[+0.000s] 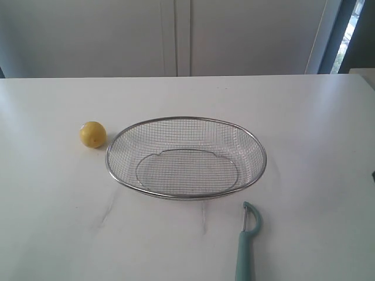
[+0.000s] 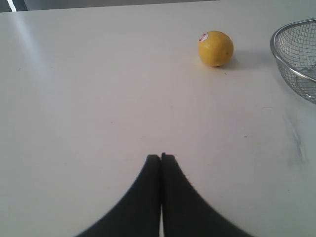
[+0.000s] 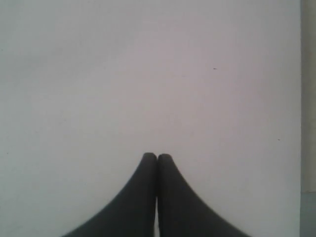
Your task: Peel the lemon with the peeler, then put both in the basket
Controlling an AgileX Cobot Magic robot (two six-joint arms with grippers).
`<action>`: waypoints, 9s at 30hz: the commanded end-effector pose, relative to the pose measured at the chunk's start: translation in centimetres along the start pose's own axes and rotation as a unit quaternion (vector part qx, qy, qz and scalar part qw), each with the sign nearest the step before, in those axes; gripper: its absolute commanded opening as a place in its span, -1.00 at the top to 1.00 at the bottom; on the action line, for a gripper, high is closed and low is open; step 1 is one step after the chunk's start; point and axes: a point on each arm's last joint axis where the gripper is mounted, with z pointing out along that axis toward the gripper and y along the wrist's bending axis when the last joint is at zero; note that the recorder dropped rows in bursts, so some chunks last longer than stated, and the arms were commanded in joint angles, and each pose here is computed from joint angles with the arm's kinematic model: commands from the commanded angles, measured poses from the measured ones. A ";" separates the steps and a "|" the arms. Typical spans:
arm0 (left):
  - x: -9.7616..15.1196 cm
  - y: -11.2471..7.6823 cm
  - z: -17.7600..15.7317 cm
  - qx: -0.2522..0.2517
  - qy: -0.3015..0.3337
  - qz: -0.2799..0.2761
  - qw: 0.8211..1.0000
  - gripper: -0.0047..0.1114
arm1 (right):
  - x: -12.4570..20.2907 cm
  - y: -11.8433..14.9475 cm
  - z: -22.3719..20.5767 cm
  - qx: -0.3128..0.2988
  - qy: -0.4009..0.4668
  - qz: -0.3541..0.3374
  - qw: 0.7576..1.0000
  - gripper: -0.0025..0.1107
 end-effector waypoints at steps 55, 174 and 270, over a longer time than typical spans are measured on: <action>0.0 0.0 0.0 0.001 0.000 -0.005 1.000 0.91 | -3.6 21.3 -2.6 -0.028 -0.006 -0.026 0.999 0.96; 0.0 0.0 0.0 0.001 0.000 -0.005 1.000 0.91 | 3.9 20.5 7.5 -0.123 0.027 0.138 0.982 0.18; 0.0 0.0 0.0 0.001 0.000 -0.005 1.000 0.91 | -5.5 6.4 0.9 -0.244 -0.196 -0.181 0.932 0.96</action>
